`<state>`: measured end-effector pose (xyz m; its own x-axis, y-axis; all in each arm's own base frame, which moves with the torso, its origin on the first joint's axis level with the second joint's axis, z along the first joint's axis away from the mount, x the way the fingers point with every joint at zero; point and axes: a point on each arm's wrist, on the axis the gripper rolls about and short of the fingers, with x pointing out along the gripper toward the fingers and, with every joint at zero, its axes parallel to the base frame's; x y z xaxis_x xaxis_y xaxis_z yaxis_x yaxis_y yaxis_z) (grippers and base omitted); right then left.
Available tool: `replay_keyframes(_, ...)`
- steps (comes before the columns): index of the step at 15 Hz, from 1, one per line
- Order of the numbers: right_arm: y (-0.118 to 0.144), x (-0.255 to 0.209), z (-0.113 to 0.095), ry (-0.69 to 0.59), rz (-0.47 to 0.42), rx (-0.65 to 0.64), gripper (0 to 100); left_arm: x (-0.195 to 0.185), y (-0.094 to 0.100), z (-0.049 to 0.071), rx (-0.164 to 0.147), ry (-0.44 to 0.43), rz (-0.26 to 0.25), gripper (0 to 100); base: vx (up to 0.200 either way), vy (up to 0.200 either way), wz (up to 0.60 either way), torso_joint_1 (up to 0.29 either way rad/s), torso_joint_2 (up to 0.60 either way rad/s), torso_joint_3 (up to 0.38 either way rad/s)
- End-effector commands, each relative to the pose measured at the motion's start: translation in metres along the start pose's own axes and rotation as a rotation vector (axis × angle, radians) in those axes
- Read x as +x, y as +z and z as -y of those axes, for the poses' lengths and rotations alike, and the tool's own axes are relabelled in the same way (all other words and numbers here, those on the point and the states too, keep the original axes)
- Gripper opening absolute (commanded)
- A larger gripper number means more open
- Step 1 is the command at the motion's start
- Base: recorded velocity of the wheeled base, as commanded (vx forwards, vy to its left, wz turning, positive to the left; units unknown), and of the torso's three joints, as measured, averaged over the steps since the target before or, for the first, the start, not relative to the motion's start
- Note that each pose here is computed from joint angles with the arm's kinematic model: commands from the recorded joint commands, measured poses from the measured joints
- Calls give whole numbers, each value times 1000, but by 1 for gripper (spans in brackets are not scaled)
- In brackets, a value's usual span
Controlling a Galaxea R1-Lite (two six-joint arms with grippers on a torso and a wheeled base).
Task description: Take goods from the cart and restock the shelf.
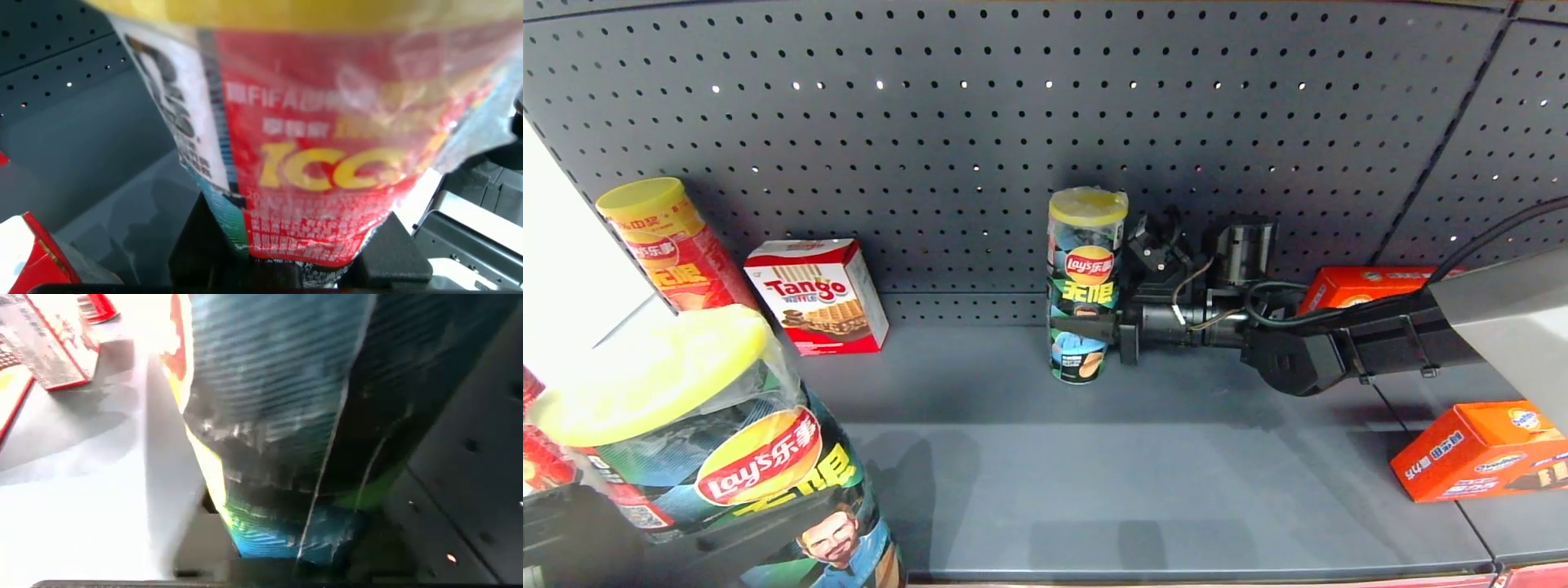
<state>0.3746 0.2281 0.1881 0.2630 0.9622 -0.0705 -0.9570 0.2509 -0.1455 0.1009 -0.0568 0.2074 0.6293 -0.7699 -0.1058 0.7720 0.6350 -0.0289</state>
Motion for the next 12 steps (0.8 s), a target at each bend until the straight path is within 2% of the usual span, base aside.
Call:
replay_keyframes(1, 6, 1, -4, 7, 9, -9, 0, 0, 0, 0, 0, 1, 1, 0, 0, 0, 0, 0, 0, 0)
replay_keyframes(3, 28, -10, -15, 9, 36, -34, 0, 0, 2, 0, 2, -1, 6, 0, 0, 0, 0, 0, 0, 0)
replay_keyframes(6, 46, -26, -39, 21, 45, -45, 0, 0, 0, 0, 1, -2, 3, 0, 0, 0, 0, 0, 0, 0)
replay_keyframes(8, 52, -36, -50, 23, 55, -54, 0, 0, 1, 0, 2, -4, 4, 0, 0, 0, 0, 0, 0, 0)
replay_keyframes(12, 60, -62, -94, 24, 57, -57, 0, 0, 4, 0, 7, -4, 15, 0, 0, 0, 0, 0, 0, 0)
